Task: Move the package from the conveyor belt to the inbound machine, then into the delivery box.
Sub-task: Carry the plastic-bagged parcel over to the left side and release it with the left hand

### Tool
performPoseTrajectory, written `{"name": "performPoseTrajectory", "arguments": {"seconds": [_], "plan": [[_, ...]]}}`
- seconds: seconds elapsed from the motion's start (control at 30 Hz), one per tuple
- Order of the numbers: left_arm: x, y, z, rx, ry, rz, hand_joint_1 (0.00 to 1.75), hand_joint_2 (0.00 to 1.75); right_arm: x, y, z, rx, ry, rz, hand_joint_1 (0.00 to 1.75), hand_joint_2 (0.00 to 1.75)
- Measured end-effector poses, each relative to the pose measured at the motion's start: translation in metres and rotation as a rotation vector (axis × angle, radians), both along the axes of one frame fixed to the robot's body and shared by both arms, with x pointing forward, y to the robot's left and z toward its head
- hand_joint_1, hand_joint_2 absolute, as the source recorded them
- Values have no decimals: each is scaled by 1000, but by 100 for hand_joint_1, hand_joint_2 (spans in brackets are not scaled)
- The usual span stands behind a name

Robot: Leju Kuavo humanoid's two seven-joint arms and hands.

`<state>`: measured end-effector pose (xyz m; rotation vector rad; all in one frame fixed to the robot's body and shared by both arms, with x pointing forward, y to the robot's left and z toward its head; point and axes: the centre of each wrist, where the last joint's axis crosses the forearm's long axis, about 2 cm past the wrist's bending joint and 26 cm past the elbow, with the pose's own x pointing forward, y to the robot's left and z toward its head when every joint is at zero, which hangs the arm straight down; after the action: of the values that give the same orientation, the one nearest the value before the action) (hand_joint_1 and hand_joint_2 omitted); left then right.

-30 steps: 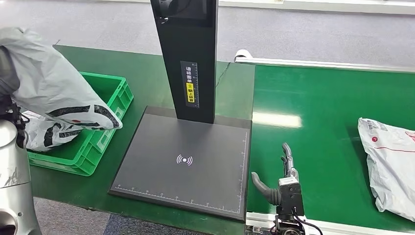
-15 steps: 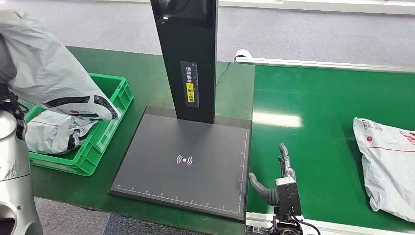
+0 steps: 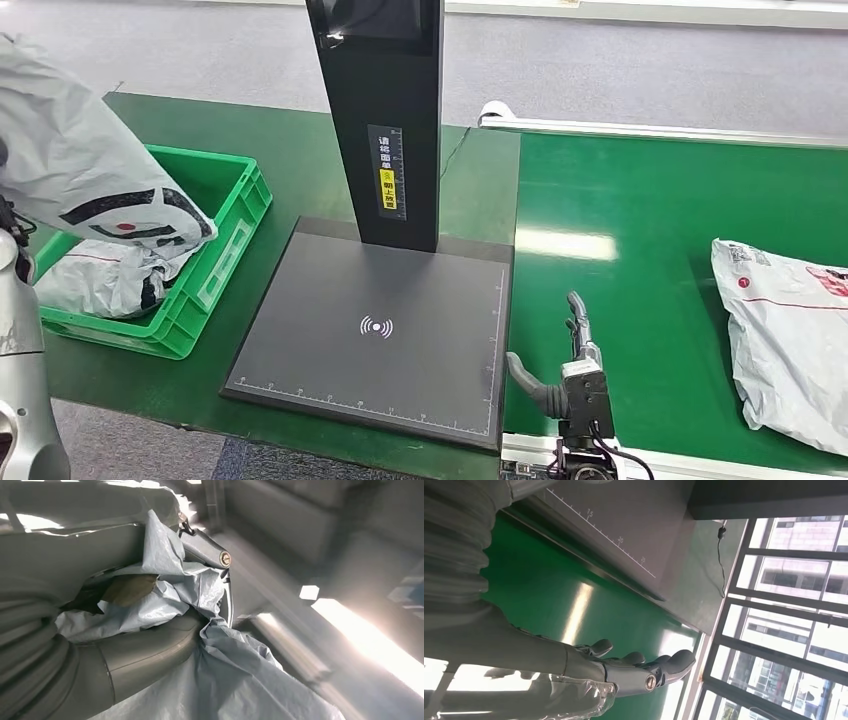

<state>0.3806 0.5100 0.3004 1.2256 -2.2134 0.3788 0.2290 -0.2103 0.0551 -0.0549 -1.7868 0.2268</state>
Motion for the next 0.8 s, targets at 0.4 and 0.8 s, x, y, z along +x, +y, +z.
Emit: {"name": "performPoseTrajectory", "arguments": {"seconds": [0.4, 0.8], "plan": [[-39, 20, -158, -207, 340, 129, 175, 175, -8, -4, -6, -6, 37, -11, 0, 175], [-70, 19, -208, -325, 506, 175, 105, 175, -18, -7, -12, -16, 42, -4, 0, 175]]}}
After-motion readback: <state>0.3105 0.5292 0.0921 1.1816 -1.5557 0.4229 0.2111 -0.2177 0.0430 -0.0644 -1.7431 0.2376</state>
